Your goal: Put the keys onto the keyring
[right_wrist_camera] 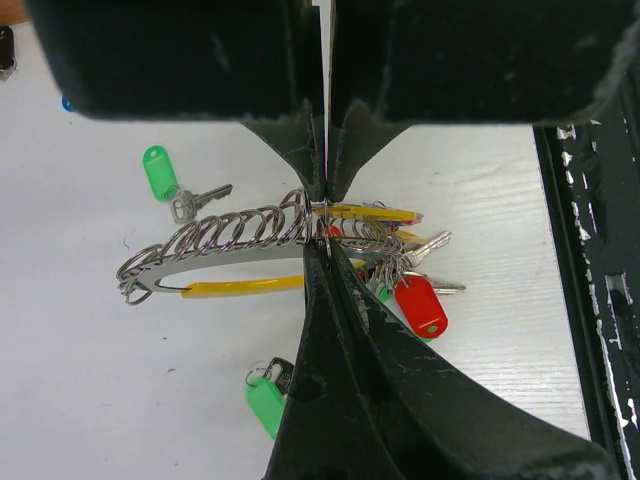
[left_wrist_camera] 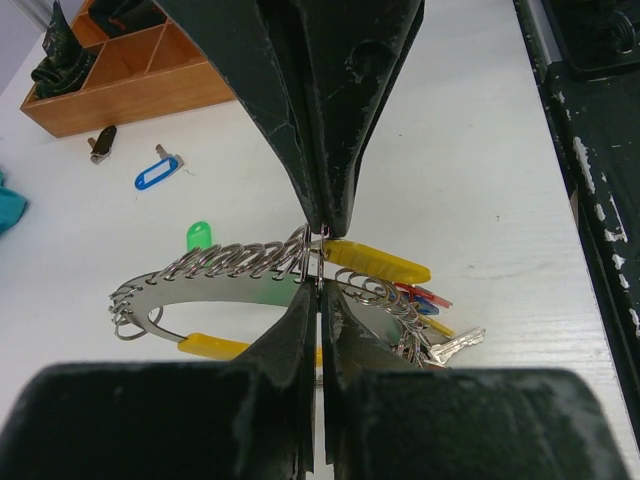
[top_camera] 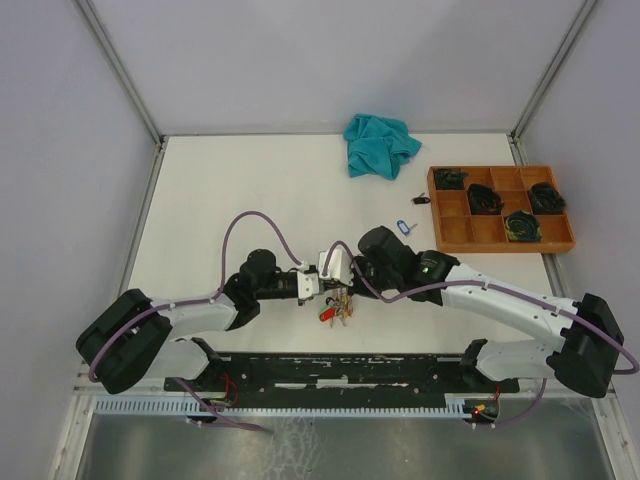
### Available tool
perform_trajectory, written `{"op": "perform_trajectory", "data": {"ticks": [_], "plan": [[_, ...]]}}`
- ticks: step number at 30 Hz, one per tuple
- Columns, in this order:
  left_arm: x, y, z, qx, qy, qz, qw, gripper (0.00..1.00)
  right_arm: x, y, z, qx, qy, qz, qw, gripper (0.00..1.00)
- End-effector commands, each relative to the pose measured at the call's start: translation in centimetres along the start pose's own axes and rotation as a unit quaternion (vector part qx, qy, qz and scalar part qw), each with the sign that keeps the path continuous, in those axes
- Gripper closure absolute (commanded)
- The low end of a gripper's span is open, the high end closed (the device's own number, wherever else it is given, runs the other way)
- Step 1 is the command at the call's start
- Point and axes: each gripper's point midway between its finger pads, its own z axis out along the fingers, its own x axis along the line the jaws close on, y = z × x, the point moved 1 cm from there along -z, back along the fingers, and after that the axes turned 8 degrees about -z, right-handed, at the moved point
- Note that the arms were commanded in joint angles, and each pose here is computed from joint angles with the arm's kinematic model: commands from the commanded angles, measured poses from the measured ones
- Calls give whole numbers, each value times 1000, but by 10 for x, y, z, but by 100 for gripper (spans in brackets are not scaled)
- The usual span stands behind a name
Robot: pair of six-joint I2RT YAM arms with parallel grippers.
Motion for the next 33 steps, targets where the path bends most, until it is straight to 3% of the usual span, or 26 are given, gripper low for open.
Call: {"op": "perform_trajectory", "data": {"ticks": [1, 33], "plan": [[16, 37, 3, -46, 19, 51, 997, 97, -11, 3, -10, 3, -32, 9, 999, 99], [15, 37, 4, -47, 12, 44, 998, 97, -12, 15, -8, -26, -26, -7, 999, 99]]}}
